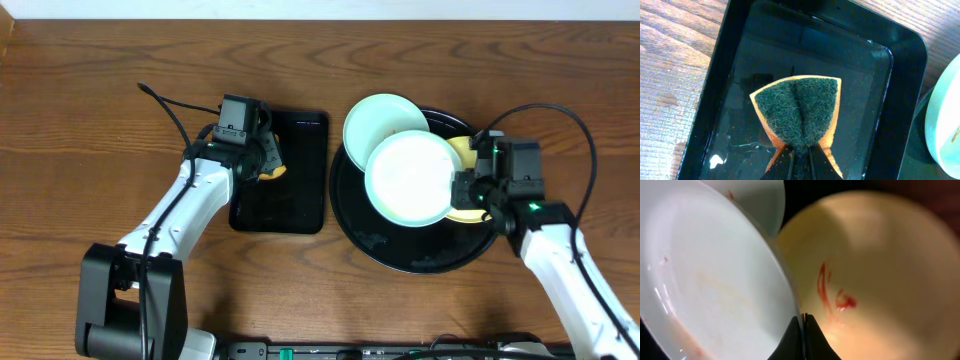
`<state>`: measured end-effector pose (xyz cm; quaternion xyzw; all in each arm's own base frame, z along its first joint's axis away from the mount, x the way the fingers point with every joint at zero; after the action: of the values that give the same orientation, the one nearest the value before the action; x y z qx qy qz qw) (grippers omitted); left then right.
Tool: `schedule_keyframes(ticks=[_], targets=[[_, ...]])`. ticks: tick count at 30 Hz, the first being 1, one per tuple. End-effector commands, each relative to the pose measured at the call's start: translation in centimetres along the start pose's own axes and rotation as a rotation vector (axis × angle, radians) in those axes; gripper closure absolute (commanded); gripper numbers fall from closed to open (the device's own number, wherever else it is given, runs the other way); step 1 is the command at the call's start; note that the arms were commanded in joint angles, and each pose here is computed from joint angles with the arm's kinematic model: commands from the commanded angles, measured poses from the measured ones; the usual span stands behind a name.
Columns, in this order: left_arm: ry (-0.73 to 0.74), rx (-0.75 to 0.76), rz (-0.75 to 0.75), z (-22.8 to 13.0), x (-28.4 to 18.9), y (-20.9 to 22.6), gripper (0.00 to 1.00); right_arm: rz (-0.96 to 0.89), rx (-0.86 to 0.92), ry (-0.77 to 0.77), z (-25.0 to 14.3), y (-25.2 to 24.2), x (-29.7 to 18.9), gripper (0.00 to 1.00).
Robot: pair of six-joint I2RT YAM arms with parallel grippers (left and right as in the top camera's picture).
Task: Clean dirty plates on tray and stack at the side
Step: 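Lift the cleaned green plate with the right gripper and tilt it up, then carry the green plate right and set it on the table beside the tray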
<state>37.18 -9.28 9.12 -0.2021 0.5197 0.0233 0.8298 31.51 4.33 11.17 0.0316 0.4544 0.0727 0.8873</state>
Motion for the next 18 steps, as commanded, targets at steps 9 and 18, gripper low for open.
schedule_keyframes(ticks=[9,18], targets=[[-0.011,0.006,0.017,0.4,0.1,0.2,0.92,-0.304,-0.325,-0.207,4.5,0.5,-5.3,0.99],[-0.011,0.006,0.017,0.4,0.1,0.2,0.92,-0.450,-0.621,-0.300,5.3,5.8,-7.1,0.99]])
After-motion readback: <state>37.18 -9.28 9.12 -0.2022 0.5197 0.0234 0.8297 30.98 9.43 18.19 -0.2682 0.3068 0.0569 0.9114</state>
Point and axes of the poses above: each gripper's point midway between its finger pads, its own x axis out along the fingers, its own y axis along the line the jaws close on, z = x × y, the point moved 2 cm from there along -x, back along the fingers, and after that the axes turned 3 degrees about -x, right-handed, at the moved point
